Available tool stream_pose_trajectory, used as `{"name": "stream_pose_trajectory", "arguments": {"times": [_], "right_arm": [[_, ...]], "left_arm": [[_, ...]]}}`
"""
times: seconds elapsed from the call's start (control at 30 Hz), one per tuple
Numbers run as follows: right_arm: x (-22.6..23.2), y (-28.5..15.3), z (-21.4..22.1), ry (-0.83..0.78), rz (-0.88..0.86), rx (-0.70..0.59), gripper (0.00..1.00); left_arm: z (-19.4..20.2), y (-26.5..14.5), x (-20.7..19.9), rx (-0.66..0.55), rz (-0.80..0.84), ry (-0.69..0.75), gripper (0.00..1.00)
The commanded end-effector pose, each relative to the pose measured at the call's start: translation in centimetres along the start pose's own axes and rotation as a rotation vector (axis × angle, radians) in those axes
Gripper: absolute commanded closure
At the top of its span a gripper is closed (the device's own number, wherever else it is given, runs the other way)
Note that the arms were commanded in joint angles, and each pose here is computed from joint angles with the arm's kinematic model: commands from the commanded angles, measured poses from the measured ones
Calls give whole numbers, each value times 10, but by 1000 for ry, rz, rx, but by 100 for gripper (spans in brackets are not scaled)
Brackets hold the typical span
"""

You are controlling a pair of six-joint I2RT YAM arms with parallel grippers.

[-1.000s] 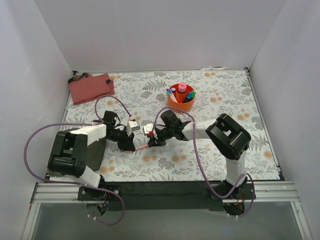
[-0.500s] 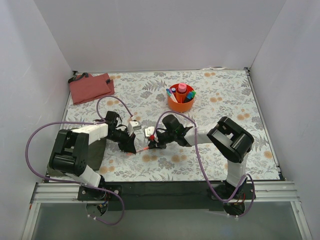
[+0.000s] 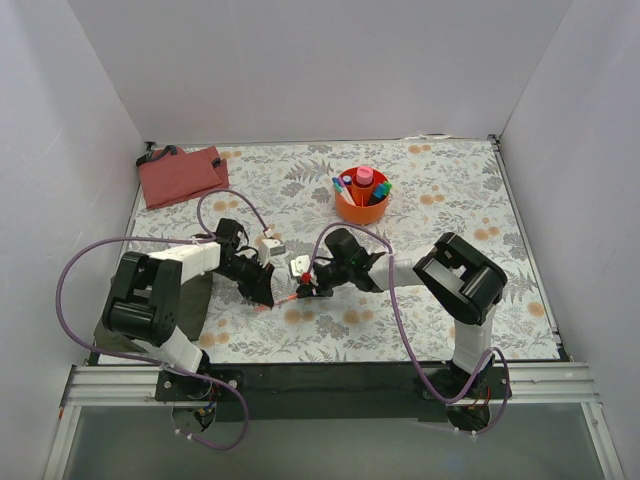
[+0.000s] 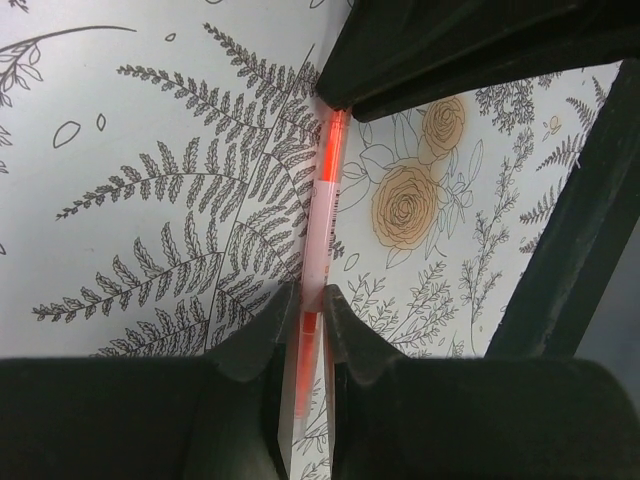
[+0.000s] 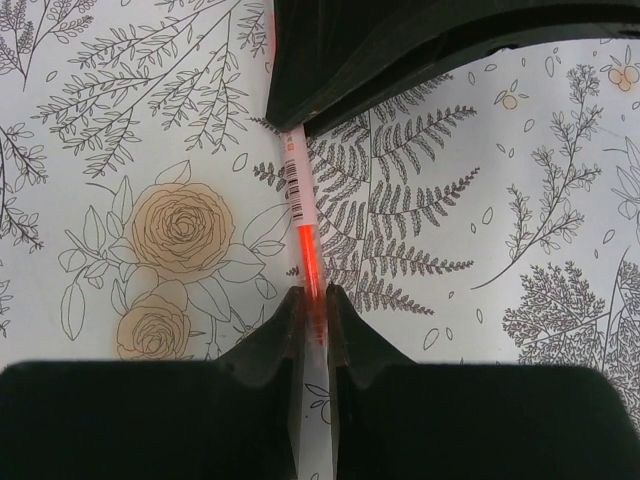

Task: Sort the stationery into containers
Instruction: Close the pen cap on the pen.

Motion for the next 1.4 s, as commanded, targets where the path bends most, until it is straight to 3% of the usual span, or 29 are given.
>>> {"name": "stream_pose_trajectory", "arguments": {"times": [0.0,0.2,0.47,0.5,0.57,0.67,0.87,0.9,0.93,1.0,1.03,1.13,1.2,1.27,1.37], "right_arm": [[65,20,56,146,-232,149,99],[55,26,50,128,-222,145,99],[61,11,66,158,-204,222,99],[62,8,69,159,-202,237,99],[63,-2,74,179,-193,270,99],[65,-15,83,187,-181,338,99],[61,-23,92,227,-153,400,99],[59,-23,92,234,-141,406,96],[56,-22,92,248,-127,410,84],[53,-21,95,250,-113,426,74],[51,-20,95,250,-105,428,56],[51,-23,96,245,-93,436,31],[54,-28,97,238,-86,441,25],[57,-32,99,236,-79,449,25],[58,-35,94,235,-75,433,26]], "left_arm": [[2,30,44,53,-139,132,100],[-7,34,58,56,-165,115,100],[-3,19,35,61,-157,167,100],[-2,14,29,65,-151,168,98],[-7,3,20,54,-167,203,81],[-4,-12,3,74,-164,199,67],[-20,-29,-2,1,-250,235,56],[-20,-29,-2,1,-248,228,55],[-20,-28,-2,3,-244,222,55],[-19,-25,-5,5,-220,206,55],[-17,-23,-5,11,-205,205,55],[-15,-18,-8,7,-171,217,53],[-15,-13,-7,14,-171,237,52],[-15,-8,-5,14,-168,243,24],[-16,-3,-6,14,-145,247,24]]}}
Point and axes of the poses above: each gripper's point midway between its finger pads, its own y axis out along the fingers, its own x axis along the line the jaws close on, z = x × y, the point moved 2 cm from there along -y, back along the fingers, and after that the axes turned 13 degrees about y, right-handed, at the moved point
